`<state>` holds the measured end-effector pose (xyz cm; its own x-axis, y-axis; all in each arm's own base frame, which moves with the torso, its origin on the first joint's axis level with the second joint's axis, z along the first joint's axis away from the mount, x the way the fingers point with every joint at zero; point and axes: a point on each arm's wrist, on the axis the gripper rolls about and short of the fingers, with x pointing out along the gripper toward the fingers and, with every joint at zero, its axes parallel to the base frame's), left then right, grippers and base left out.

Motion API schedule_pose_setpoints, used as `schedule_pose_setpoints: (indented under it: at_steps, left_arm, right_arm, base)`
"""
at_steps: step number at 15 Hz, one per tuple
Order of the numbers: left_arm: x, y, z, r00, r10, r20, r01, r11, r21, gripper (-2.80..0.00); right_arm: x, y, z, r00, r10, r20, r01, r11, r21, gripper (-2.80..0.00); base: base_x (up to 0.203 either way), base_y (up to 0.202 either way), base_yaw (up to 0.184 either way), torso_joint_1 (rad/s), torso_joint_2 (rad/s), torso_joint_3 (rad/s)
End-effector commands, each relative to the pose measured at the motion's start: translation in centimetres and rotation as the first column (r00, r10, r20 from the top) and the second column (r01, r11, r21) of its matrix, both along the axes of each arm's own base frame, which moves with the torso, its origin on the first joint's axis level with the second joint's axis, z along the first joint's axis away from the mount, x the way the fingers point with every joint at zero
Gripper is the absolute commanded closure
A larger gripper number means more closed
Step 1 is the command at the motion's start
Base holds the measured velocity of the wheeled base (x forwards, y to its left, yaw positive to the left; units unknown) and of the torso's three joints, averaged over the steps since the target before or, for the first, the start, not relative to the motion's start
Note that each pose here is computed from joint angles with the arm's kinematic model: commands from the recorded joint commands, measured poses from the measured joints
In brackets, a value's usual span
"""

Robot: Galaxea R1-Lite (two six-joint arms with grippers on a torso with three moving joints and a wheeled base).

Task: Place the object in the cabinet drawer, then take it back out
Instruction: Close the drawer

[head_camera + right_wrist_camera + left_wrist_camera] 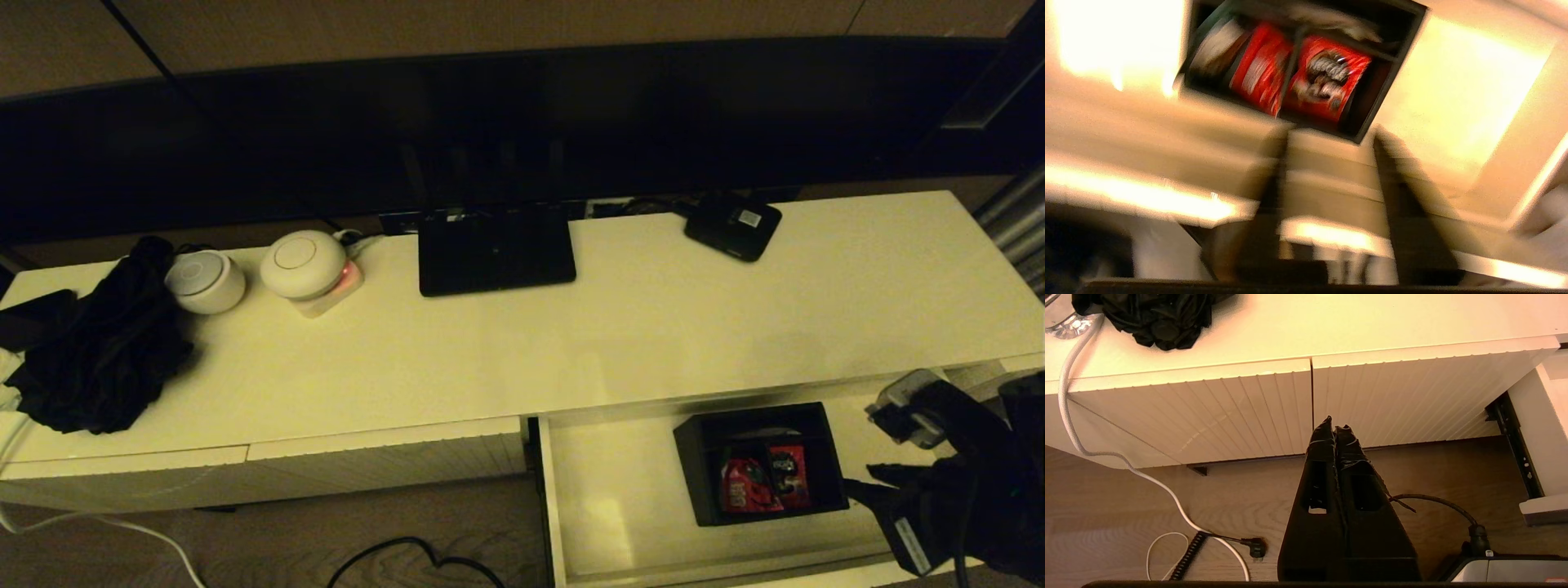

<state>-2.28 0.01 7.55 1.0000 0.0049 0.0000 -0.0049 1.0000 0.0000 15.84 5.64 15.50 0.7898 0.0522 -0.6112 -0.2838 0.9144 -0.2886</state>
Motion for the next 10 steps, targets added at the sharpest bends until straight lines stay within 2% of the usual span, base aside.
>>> schedule_pose_setpoints:
  at_steps: [1, 3, 5, 8, 10]
  left_arm:
    - [0.0, 0.0, -0.1, 1.000, 0.001, -0.003, -0.001, 1.000, 0.000, 0.00]
    - [0.0, 0.0, -0.1, 1.000, 0.001, -0.003, -0.001, 1.000, 0.000, 0.00]
    - [0.0, 0.0, -0.1, 1.000, 0.001, -0.003, -0.001, 1.000, 0.000, 0.00]
    - [0.0, 0.0, -0.1, 1.000, 0.001, -0.003, -0.001, 1.000, 0.000, 0.00]
    - [0.0, 0.0, -0.1, 1.000, 0.001, -0.003, -0.001, 1.000, 0.000, 0.00]
  right_arm:
    - [-3.4, -0.3, 0.5, 0.985, 0.173, 0.018, -0.170, 0.980, -0.103, 0.00]
    - [-5.3, -0.6, 0.0, 0.940, 0.340, -0.041, -0.341, 0.917, -0.209, 0.00]
    - [-6.4, -0.7, -1.4, 0.867, 0.481, -0.133, -0.499, 0.835, -0.233, 0.00]
    - [-6.9, -0.5, -4.1, 0.764, 0.580, -0.284, -0.641, 0.732, -0.231, 0.00]
    - [-6.7, -0.4, -5.3, 0.716, 0.599, -0.359, -0.688, 0.694, -0.214, 0.00]
  base:
    - [0.000, 0.000, 0.000, 0.000, 0.00, 0.000]
    - [0.000, 0.000, 0.000, 0.000, 0.00, 0.000]
    - [0.000, 0.000, 0.000, 0.000, 0.00, 0.000]
    - [0.000, 0.000, 0.000, 0.000, 0.00, 0.000]
    - [0.000, 0.000, 0.000, 0.000, 0.00, 0.000]
